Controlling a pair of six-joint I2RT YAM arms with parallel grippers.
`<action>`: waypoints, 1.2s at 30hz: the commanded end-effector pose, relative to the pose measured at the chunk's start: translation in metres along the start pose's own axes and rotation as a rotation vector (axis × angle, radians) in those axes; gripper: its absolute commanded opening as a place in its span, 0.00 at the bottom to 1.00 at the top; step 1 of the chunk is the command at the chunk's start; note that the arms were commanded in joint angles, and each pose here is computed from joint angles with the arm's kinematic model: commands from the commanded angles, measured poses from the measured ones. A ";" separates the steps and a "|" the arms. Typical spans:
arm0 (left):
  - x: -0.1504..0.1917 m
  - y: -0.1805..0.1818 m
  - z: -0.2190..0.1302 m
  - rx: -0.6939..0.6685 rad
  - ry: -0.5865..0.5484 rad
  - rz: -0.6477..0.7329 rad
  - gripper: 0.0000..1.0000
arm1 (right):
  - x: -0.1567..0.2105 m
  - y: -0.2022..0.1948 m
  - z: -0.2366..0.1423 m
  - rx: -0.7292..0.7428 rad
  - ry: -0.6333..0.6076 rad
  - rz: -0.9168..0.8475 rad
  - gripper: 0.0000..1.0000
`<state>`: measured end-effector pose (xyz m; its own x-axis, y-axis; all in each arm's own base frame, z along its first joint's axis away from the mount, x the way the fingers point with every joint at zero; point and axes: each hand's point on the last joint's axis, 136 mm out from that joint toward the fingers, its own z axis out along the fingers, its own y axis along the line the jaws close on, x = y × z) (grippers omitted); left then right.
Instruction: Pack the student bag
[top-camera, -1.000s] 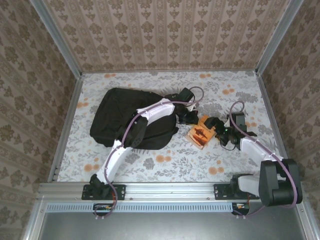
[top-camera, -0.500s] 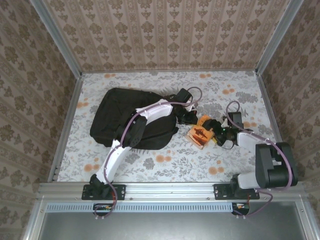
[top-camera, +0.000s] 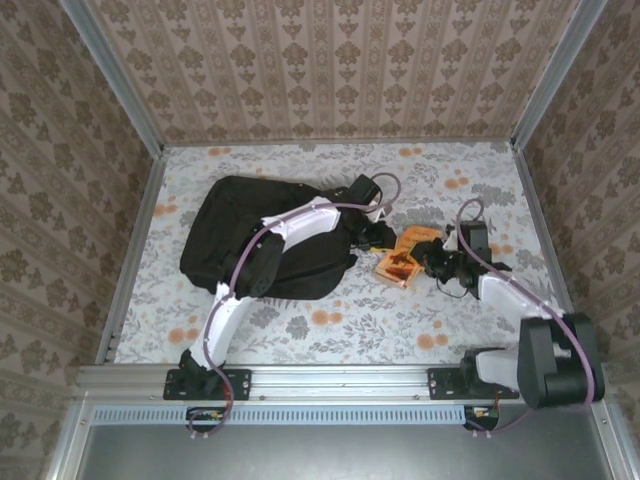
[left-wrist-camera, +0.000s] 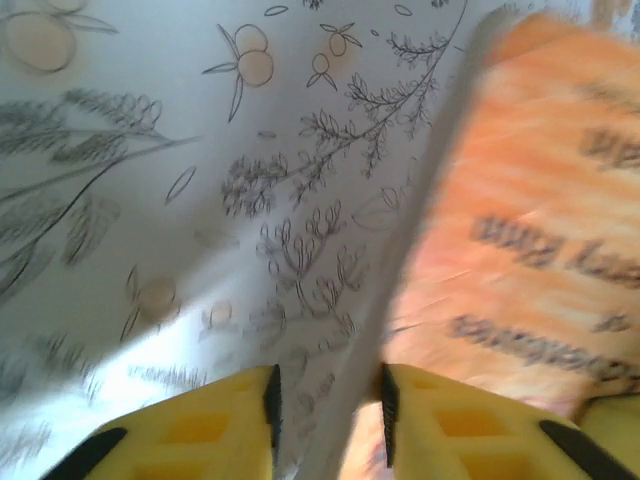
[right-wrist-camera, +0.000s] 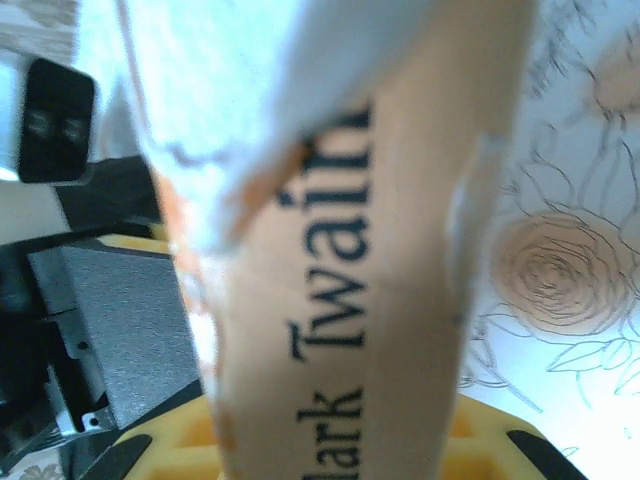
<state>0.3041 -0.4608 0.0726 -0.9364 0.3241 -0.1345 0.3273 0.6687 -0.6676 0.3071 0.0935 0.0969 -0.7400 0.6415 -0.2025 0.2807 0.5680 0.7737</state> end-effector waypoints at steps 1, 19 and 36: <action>-0.021 -0.019 -0.071 -0.009 -0.124 -0.006 0.47 | -0.018 0.054 -0.033 -0.135 -0.115 -0.154 0.11; 0.016 -0.093 -0.242 0.392 -0.267 0.077 0.78 | 0.058 0.242 -0.096 -0.767 0.252 -0.458 0.00; 0.038 -0.101 -0.283 0.576 -0.317 0.067 0.77 | 0.099 0.301 -0.114 -0.965 0.446 -0.546 0.00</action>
<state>0.2756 -0.3237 0.3260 -0.9371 0.0842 -0.3387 0.3490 0.2395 -0.9060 0.2713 0.2625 0.3313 -0.8951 0.1437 -0.4221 -0.4152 0.0770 0.9065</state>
